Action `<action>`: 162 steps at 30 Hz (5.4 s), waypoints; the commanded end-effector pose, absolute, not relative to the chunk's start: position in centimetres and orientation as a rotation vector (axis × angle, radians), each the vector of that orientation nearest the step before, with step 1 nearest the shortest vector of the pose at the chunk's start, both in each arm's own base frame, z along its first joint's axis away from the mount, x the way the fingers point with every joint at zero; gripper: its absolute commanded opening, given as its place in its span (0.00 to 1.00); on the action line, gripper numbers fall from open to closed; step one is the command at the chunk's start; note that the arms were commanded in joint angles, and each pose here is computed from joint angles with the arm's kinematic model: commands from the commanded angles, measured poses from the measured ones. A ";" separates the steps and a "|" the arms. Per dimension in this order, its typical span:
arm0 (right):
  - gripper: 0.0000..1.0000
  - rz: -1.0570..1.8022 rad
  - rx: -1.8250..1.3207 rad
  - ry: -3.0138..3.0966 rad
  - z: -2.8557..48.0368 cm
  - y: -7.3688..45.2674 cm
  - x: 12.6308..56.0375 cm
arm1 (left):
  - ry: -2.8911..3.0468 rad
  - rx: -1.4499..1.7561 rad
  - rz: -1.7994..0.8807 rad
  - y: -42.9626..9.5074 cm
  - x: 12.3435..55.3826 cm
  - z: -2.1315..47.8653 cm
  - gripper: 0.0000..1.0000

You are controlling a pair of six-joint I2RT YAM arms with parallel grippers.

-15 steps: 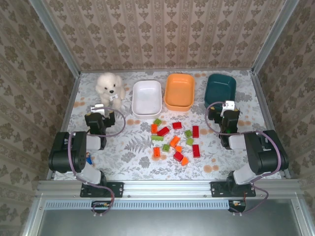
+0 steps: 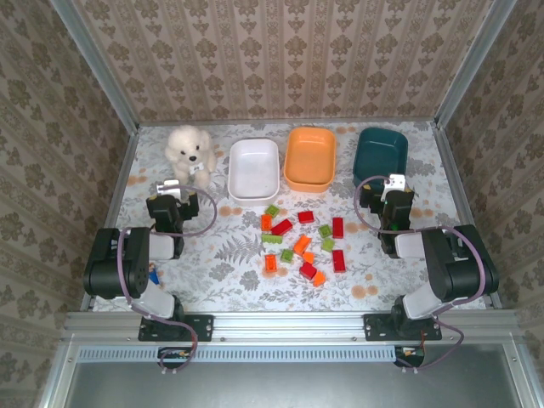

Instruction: Sort the legos into containers by color

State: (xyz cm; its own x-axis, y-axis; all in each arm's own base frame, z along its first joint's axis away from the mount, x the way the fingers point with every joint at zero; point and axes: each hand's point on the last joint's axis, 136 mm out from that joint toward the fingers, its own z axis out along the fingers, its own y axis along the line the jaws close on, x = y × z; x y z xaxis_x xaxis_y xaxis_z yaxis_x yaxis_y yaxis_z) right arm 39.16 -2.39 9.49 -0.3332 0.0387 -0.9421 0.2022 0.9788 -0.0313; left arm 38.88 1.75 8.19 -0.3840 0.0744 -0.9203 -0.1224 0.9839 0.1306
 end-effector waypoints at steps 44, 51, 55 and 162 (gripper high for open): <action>0.72 0.200 0.413 2.900 5.6 13.4 32.3 | 2.584 -0.005 -0.428 -18.1 23.7 12.9 1.00; 0.64 0.167 0.459 2.953 3.0 13.0 32.9 | 2.582 0.002 -0.451 -18.7 24.1 13.2 1.00; 0.56 0.155 0.456 2.972 2.3 12.9 32.8 | 2.584 0.004 -0.449 -18.7 24.0 13.2 1.00; 0.71 0.917 -0.145 2.582 21.0 22.6 24.0 | 2.846 0.277 0.120 -27.8 13.8 2.7 0.77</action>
State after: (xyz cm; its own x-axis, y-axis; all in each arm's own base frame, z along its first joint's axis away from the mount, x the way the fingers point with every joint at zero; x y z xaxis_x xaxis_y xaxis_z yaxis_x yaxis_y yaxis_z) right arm 24.61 22.66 20.04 -0.9114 0.0289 -0.4104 -0.2294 0.7924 0.5652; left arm 13.04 -27.10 2.37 -0.9499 0.1970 -0.2428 0.1759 0.9787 0.1058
